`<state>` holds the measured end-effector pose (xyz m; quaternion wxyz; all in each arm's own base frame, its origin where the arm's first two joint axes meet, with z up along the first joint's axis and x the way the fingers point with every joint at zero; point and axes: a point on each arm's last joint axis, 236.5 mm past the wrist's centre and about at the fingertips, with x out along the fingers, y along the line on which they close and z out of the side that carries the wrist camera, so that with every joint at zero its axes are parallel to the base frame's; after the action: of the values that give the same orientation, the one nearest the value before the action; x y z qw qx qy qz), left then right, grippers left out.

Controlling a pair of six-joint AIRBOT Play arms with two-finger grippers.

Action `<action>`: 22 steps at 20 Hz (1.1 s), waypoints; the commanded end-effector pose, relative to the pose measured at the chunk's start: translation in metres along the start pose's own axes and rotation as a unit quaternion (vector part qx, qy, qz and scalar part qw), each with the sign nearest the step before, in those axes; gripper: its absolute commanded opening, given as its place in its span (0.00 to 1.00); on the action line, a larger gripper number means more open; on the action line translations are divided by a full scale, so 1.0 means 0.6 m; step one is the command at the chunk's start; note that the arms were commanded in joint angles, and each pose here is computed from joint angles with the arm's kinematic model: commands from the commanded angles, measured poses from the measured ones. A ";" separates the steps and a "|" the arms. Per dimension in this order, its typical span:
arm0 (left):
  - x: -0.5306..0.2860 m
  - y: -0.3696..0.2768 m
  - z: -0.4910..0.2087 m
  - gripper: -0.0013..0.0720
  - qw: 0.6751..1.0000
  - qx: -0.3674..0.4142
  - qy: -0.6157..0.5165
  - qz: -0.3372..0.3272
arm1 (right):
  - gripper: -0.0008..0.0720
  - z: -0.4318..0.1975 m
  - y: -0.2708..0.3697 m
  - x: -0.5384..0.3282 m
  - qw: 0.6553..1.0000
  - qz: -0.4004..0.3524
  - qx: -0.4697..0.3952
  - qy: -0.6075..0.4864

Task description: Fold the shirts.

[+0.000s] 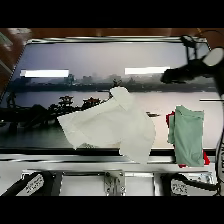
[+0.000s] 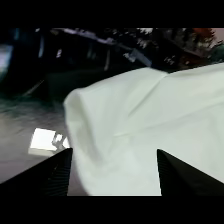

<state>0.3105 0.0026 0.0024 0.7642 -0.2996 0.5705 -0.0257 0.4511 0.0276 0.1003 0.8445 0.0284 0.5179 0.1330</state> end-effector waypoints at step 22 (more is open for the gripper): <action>0.199 -0.033 -0.284 0.12 0.969 -0.042 0.234 -0.071 | 0.83 -0.301 -0.017 0.086 0.944 0.151 0.229 0.184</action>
<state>0.1990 -0.1295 -0.1159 0.5885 -0.3442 0.7197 -0.1312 0.3282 0.0119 -0.0165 0.6903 0.2686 0.6558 0.1460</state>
